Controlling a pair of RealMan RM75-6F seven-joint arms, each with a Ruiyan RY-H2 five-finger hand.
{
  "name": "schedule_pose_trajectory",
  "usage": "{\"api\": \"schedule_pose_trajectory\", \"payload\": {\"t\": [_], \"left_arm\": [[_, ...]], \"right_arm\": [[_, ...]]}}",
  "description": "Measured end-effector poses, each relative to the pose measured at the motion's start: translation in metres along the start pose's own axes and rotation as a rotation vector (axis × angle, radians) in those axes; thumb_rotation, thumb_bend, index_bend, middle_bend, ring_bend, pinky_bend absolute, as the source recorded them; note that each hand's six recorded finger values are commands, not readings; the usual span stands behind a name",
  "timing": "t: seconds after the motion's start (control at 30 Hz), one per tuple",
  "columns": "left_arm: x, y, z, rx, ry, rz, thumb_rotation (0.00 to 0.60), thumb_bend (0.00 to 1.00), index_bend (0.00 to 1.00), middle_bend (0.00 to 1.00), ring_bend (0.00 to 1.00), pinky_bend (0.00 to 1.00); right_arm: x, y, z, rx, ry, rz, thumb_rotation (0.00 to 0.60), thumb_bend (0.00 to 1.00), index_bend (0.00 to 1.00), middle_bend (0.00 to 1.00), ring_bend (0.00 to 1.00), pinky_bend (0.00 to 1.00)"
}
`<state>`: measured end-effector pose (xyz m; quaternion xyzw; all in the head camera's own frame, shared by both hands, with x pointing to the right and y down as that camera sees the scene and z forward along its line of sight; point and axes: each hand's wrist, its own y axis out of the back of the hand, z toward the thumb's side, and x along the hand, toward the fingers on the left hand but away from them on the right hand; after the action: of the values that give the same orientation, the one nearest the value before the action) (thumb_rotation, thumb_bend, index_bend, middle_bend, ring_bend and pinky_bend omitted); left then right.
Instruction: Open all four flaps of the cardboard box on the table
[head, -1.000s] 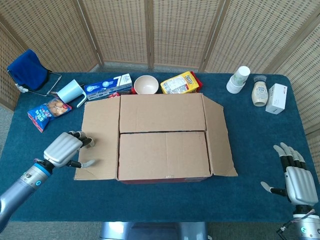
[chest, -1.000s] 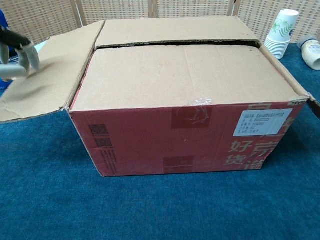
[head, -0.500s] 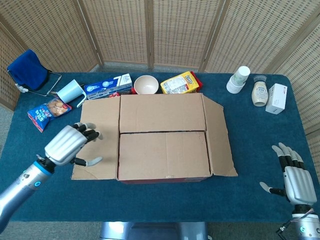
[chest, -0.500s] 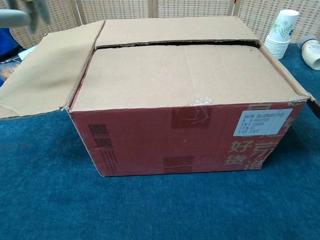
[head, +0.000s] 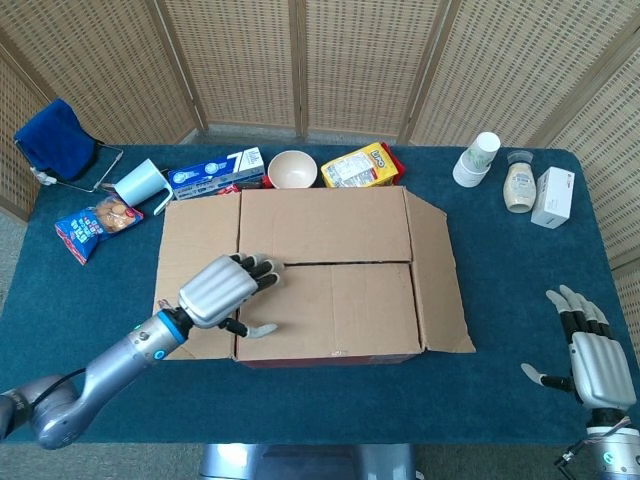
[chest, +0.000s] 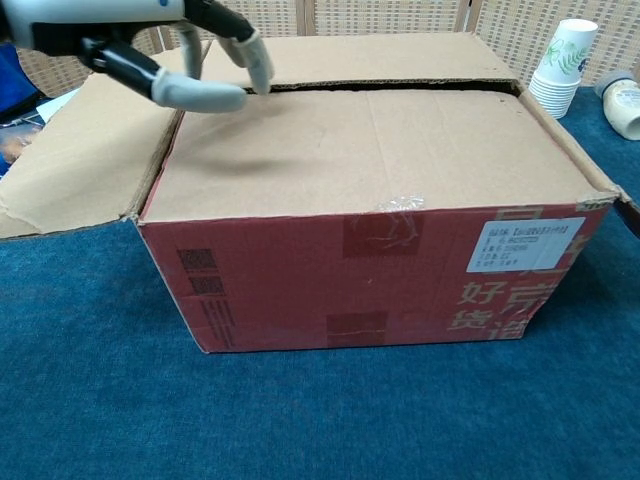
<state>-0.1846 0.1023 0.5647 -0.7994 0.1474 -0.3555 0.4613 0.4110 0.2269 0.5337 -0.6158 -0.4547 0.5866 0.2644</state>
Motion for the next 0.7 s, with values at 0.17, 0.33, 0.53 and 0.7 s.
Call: {"api": "schedule_pose_trajectory", "payload": {"t": [0.17,0.33,0.53,0.7], "left_arm": [[0.015,0.002,0.013,-0.019,-0.019,0.003,0.163,0.1,0.3,0.22,0.28,0.38],[0.025,0.0,0.018,-0.03,-0.015,-0.016,0.166,0.1,0.29,0.2,0.3,0.39],[0.033,0.0,0.026,-0.031,-0.02,-0.037,0.162,0.11,0.29,0.2,0.33,0.4],[0.033,0.0,0.033,-0.038,-0.029,-0.04,0.166,0.11,0.29,0.19,0.37,0.4]], "right_arm": [[0.0,0.0,0.001,0.0,0.004,0.002,0.6,0.0,0.0,0.0,0.0,0.01],[0.0,0.0,0.002,0.0,0.008,0.003,0.6,0.0,0.0,0.0,0.0,0.01],[0.001,0.001,0.001,-0.005,0.007,0.0,0.6,0.0,0.0,0.0,0.0,0.01],[0.001,0.001,0.002,-0.007,0.012,0.003,0.6,0.0,0.0,0.0,0.0,0.01]]}}
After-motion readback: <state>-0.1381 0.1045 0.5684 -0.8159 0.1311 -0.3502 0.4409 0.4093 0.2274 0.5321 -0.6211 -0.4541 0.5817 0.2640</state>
